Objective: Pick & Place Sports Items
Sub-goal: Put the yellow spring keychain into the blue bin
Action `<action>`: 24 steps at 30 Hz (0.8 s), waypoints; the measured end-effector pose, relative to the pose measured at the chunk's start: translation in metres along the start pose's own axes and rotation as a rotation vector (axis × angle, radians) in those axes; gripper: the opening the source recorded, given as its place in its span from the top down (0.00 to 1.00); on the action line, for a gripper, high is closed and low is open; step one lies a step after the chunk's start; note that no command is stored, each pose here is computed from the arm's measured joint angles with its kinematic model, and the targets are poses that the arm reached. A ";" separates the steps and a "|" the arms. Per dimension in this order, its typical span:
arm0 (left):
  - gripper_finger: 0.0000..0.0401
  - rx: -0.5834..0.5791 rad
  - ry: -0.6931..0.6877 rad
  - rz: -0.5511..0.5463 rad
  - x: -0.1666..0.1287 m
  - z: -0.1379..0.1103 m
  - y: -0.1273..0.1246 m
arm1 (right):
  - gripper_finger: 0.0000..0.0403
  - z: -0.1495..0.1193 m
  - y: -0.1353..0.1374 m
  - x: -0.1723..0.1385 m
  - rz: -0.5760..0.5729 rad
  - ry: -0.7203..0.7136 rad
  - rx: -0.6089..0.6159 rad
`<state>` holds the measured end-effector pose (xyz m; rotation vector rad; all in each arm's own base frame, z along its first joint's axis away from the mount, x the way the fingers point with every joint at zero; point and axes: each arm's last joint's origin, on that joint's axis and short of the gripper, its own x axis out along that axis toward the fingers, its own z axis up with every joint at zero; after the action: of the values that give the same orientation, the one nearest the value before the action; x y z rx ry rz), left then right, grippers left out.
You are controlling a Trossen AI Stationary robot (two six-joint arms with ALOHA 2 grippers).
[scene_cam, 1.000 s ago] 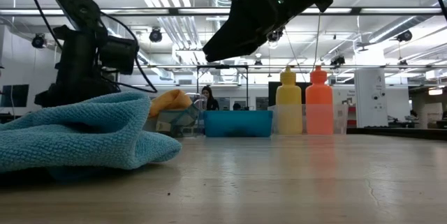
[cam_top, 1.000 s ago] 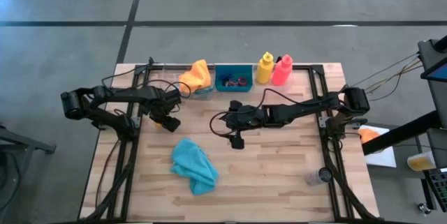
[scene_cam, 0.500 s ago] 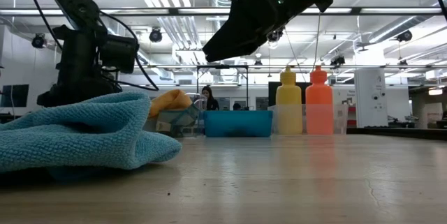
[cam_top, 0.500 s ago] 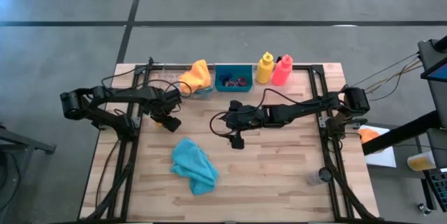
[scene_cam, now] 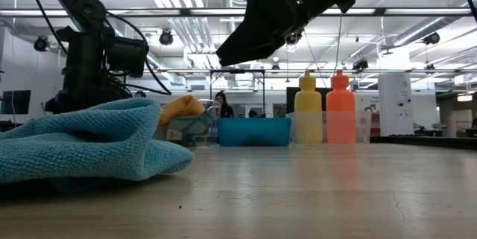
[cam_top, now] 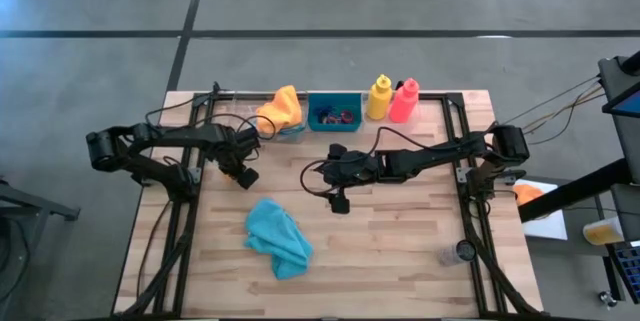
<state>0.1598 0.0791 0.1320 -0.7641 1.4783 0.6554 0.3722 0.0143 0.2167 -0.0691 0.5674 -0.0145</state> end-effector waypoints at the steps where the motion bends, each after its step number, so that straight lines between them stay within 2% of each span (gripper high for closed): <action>1: 0.97 0.011 -0.003 -0.001 -0.001 0.000 -0.001 | 0.16 0.000 0.000 0.000 0.000 0.000 0.000; 7: 0.99 0.090 -0.149 -0.063 -0.029 0.009 -0.013 | 0.16 0.000 0.001 0.000 0.020 -0.002 0.003; 14: 0.99 0.249 -0.397 -0.188 -0.090 0.007 -0.034 | 0.16 0.004 0.008 -0.001 0.181 -0.049 -0.001; 19: 0.99 0.405 -0.599 -0.381 -0.126 -0.003 -0.052 | 0.16 0.010 0.012 -0.002 0.193 -0.108 -0.015; 24: 1.00 0.615 -0.711 -0.687 -0.137 -0.015 -0.073 | 0.16 0.019 0.011 -0.003 0.175 -0.207 -0.034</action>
<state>0.2078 0.0323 0.2733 -0.4295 0.6211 -0.0816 0.3801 0.0270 0.2338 -0.0530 0.3649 0.1705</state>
